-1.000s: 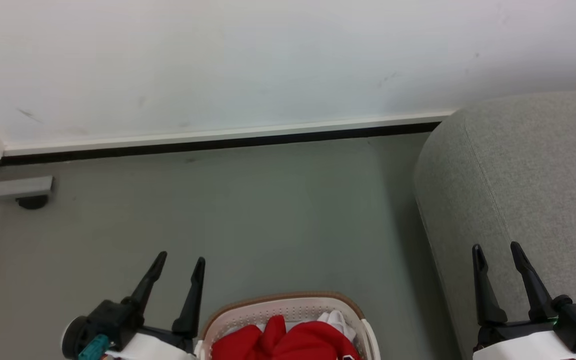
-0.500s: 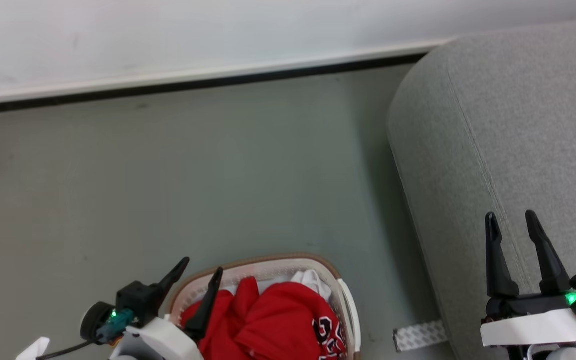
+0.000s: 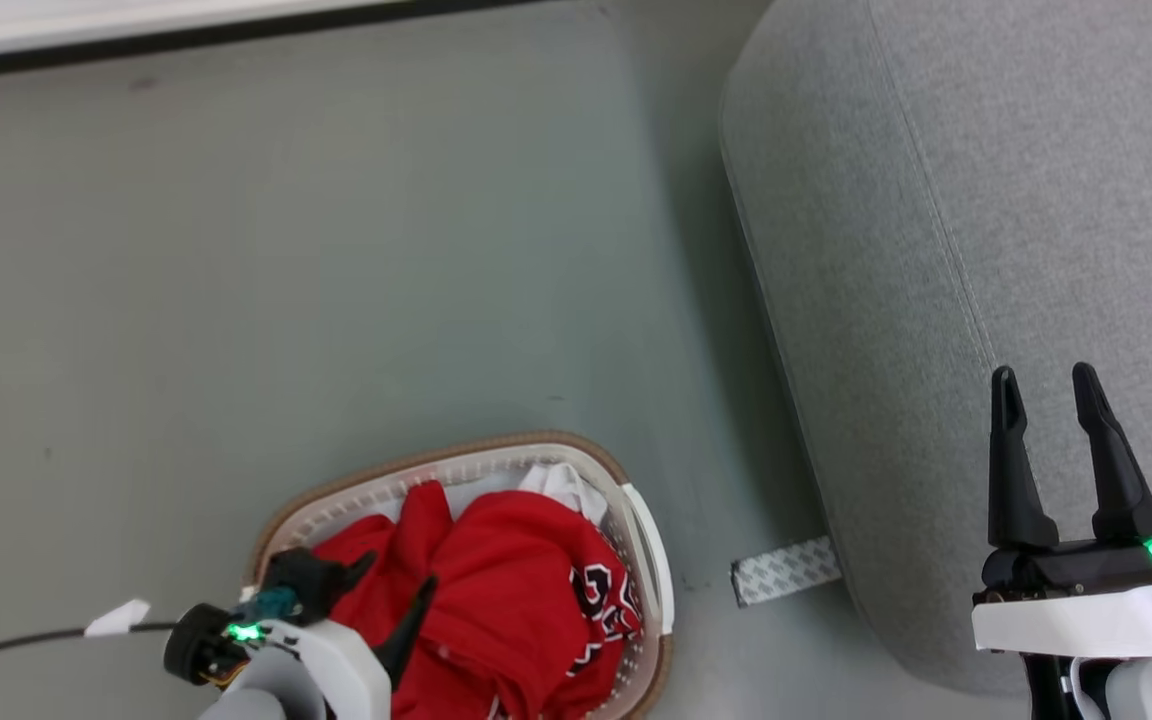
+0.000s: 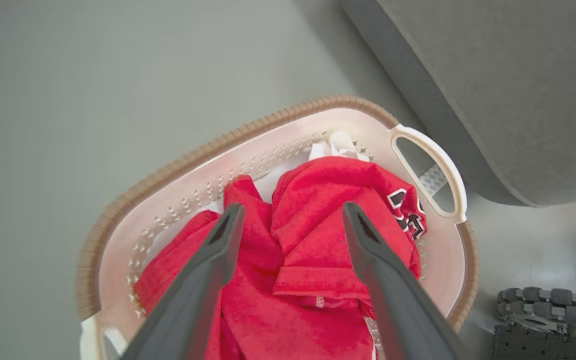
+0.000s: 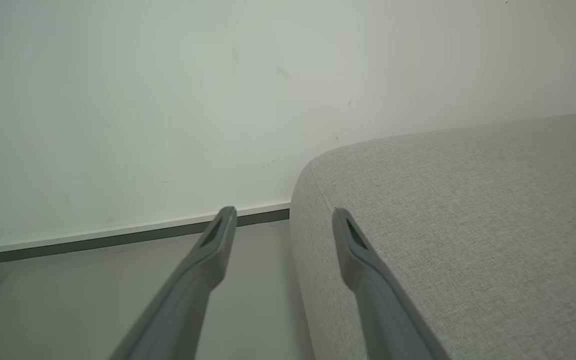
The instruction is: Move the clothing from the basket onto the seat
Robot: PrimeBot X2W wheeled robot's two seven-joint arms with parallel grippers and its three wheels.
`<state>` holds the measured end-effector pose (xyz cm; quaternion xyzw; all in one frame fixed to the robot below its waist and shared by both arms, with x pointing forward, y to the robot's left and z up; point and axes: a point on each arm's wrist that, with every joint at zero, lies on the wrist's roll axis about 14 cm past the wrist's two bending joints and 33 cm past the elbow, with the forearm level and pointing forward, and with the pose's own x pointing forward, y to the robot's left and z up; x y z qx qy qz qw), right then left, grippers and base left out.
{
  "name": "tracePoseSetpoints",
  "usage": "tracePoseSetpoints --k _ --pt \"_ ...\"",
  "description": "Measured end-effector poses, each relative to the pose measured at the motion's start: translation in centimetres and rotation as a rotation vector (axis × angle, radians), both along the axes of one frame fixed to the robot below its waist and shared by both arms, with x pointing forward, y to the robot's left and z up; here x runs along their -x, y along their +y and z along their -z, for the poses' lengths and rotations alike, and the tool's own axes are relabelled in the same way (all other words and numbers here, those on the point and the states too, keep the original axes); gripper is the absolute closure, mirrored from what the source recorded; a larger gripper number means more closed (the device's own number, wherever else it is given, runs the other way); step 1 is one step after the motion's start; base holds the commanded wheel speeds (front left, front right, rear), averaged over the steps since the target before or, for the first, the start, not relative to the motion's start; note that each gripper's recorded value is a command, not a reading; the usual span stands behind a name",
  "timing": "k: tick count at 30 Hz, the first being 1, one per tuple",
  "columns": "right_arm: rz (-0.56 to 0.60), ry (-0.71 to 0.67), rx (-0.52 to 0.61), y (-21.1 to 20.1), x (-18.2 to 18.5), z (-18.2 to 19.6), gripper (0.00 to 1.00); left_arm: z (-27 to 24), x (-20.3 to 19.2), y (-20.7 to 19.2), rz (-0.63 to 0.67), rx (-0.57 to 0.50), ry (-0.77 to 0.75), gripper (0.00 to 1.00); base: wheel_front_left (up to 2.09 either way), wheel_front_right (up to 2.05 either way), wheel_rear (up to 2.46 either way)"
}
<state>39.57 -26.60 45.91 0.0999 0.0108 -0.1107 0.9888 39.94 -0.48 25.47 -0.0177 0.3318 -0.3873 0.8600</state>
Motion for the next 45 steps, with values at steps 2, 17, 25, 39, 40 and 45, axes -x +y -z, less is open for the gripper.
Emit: tracePoseSetpoints --k 2,17,25,39,40,45 --pt "0.005 0.012 0.001 -0.2 -0.1 0.4 0.0 1.2 0.4 -0.4 0.038 -0.015 0.037 0.0 0.0 0.0 0.0" --pt "0.027 0.109 -0.02 -0.8 -1.2 4.3 0.0 9.5 3.0 -1.6 0.256 -0.136 0.276 0.0 0.0 0.0 0.0" --pt "0.035 0.155 -0.041 -0.7 -0.9 5.9 0.0 11.8 4.7 -3.2 0.357 -0.155 0.351 0.0 0.0 0.0 0.0" --pt "0.025 0.158 -0.046 -0.4 -1.1 6.1 0.0 11.7 4.8 -4.1 0.379 -0.118 0.345 1.0 0.0 0.0 0.0" --pt "0.023 0.154 -0.045 -0.4 -1.2 6.0 0.0 11.5 4.7 -4.1 0.377 -0.114 0.337 1.0 0.0 0.0 0.0" --pt "0.013 0.137 -0.041 -0.2 -1.5 5.4 0.0 10.3 4.3 -4.6 0.368 -0.088 0.305 1.0 0.0 0.0 0.0"
